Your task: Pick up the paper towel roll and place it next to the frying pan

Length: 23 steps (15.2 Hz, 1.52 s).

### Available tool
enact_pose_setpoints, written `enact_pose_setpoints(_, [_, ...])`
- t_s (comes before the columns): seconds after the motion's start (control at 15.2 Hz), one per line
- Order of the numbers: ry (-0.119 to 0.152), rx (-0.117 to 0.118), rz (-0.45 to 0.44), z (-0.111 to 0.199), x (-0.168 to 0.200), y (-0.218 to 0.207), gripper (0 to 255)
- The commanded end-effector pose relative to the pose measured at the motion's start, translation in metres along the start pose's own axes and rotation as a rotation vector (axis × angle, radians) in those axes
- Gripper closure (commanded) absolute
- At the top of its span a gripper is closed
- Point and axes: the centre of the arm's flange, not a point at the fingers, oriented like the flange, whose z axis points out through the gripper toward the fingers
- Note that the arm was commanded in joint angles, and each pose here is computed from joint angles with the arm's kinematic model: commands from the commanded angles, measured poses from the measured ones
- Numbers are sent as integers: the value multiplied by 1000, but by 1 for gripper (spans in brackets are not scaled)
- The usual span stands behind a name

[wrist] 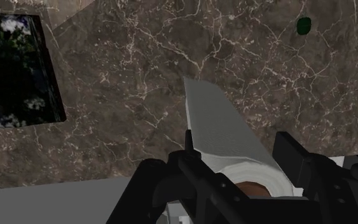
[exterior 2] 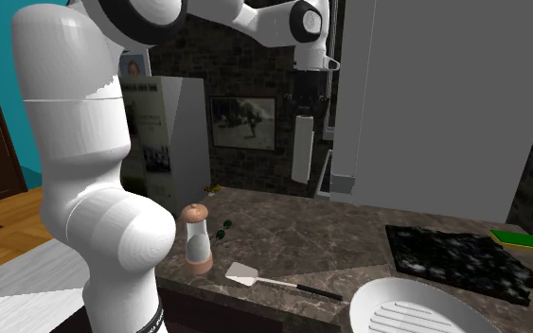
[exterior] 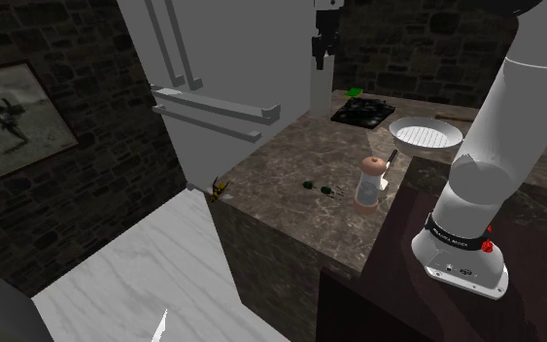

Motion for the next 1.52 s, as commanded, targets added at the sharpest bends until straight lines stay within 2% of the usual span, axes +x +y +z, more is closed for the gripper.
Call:
enact_pose_setpoints(0.0, [0,0,0,-11,0,-1,255])
enact_pose_setpoints(1.19, [0,0,0,-105,-1,-5,255])
enact_pose_setpoints(1.45, [0,0,0,-95,-43,25,255])
